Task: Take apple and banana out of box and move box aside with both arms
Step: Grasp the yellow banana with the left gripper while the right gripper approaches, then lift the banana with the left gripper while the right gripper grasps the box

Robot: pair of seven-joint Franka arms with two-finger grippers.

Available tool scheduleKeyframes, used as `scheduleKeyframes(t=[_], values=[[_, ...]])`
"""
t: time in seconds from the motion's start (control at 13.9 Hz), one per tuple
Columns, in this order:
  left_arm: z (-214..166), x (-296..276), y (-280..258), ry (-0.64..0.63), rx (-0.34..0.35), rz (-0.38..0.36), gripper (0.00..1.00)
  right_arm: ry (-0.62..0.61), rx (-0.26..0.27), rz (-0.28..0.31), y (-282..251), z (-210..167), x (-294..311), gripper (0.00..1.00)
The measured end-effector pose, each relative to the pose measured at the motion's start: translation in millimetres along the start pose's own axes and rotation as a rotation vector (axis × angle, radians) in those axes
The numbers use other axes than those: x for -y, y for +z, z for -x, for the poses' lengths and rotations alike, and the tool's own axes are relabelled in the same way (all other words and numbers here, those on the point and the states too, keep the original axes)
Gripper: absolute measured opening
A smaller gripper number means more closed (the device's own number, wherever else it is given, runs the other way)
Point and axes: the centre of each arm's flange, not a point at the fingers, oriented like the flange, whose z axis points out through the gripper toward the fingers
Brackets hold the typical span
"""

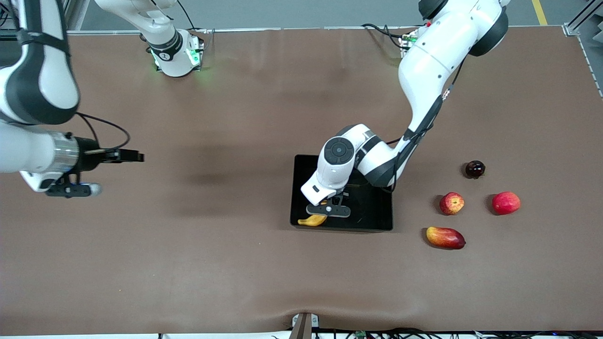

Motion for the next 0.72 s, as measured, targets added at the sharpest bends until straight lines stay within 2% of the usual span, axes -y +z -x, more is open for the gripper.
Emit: scheduleKeyframes(t=[0.22,0.36,0.5,0.72], values=[[-26.4,29.0,-59.0,-0.048,-0.043,-0.018,0.34,0.002,-0.012,0.018,11.1,6.3,54.8,1.00],[-41.7,53.5,-95.9,-0.089,-0.069,-0.030,0.34,-0.036,-0.038,0.028,18.6,11.0,91.6,1.00],[-53.5,80.3,-119.4,-0.107,-0.076,-0.047,0.34,-0.084,-0.063,-0.006,32.6,14.1,133.8,1.00],[-62.1,106.2,-127.6,-0.115,-0.065,-0.067,0.34,-0.114,-0.098,-0.057,68.2,10.0,190.6,1.00]])
